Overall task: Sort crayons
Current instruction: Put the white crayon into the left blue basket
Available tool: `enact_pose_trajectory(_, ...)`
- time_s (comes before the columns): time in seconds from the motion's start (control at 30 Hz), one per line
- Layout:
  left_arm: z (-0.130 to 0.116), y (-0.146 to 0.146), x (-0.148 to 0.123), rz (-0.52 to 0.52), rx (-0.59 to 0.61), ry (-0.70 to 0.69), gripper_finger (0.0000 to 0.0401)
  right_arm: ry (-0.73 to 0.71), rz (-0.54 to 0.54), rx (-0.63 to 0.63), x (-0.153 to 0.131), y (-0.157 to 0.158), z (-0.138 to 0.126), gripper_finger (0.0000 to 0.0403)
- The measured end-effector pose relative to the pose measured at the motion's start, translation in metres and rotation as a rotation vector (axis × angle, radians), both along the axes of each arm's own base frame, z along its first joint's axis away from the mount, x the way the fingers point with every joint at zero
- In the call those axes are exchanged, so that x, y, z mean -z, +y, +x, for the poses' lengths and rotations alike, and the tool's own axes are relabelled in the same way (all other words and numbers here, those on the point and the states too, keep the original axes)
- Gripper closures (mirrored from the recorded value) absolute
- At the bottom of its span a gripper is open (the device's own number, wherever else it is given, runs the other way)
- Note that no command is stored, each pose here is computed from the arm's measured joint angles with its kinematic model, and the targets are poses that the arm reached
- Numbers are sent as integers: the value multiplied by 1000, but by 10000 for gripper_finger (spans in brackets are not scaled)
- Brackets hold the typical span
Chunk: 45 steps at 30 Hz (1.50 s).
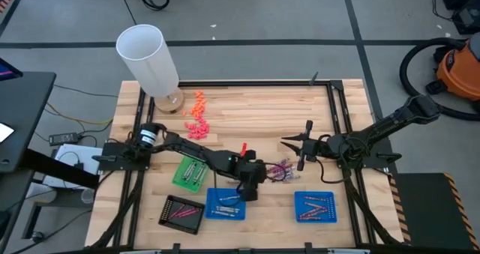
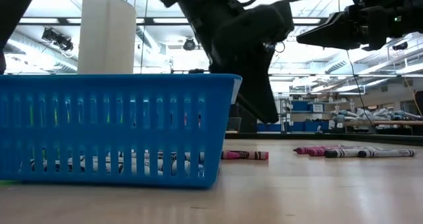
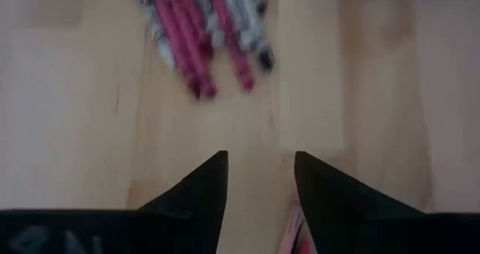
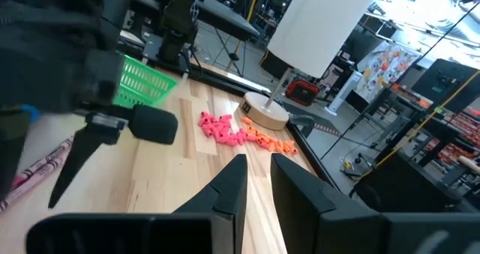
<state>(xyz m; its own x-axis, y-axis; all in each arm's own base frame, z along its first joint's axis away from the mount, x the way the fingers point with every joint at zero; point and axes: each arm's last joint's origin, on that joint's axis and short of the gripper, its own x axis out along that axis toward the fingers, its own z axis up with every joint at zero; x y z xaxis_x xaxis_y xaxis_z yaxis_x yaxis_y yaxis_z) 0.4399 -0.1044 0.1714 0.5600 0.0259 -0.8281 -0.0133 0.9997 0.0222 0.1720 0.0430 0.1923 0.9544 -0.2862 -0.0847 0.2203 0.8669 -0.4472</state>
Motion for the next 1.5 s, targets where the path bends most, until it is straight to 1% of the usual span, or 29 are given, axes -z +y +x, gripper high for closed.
enact_pose_trajectory(0.17,9,-6,5,25,29,134,239,10,-4,2,1,0,0,331)
enact_pose_trajectory(0.23,14,-8,4,18,38,130,239,11,-4,4,1,0,0,331)
enact_pose_trajectory(0.3,12,-10,4,24,53,153,239,13,-5,4,1,0,0,331)
enact_pose_trajectory(0.33,14,-11,5,21,57,138,239,13,-5,3,1,0,0,331)
enact_pose_trajectory(0.4,12,-13,8,26,66,160,239,13,-3,0,1,0,0,331)
enact_pose_trajectory(0.5,12,-16,10,29,77,159,239,7,-1,2,0,0,0,331)
enact_pose_trajectory(0.6,9,-16,14,46,91,199,239,3,0,0,0,0,0,331)
enact_pose_trajectory(0.77,13,-9,10,42,83,192,239,3,1,-2,0,0,0,331)
enact_pose_trajectory(0.83,16,-7,6,36,105,169,239,3,1,-2,0,0,0,331)
enact_pose_trajectory(0.97,17,-4,6,67,159,170,239,4,0,-2,0,0,0,331)
enact_pose_trajectory(1.03,19,-5,5,94,215,147,239,4,0,-2,0,0,0,331)
enact_pose_trajectory(1.1,19,-4,4,155,300,141,239,4,-1,-2,0,0,0,331)
enact_pose_trajectory(1.23,20,-4,4,359,532,147,239,4,0,-2,0,0,0,331)
enact_pose_trajectory(1.3,19,-4,4,441,649,157,239,4,0,-2,0,0,0,331)
enact_pose_trajectory(1.4,19,-4,4,497,754,161,239,4,-1,-2,0,0,0,331)
enact_pose_trajectory(1.5,20,0,4,520,793,164,239,6,6,-1,0,0,0,331)
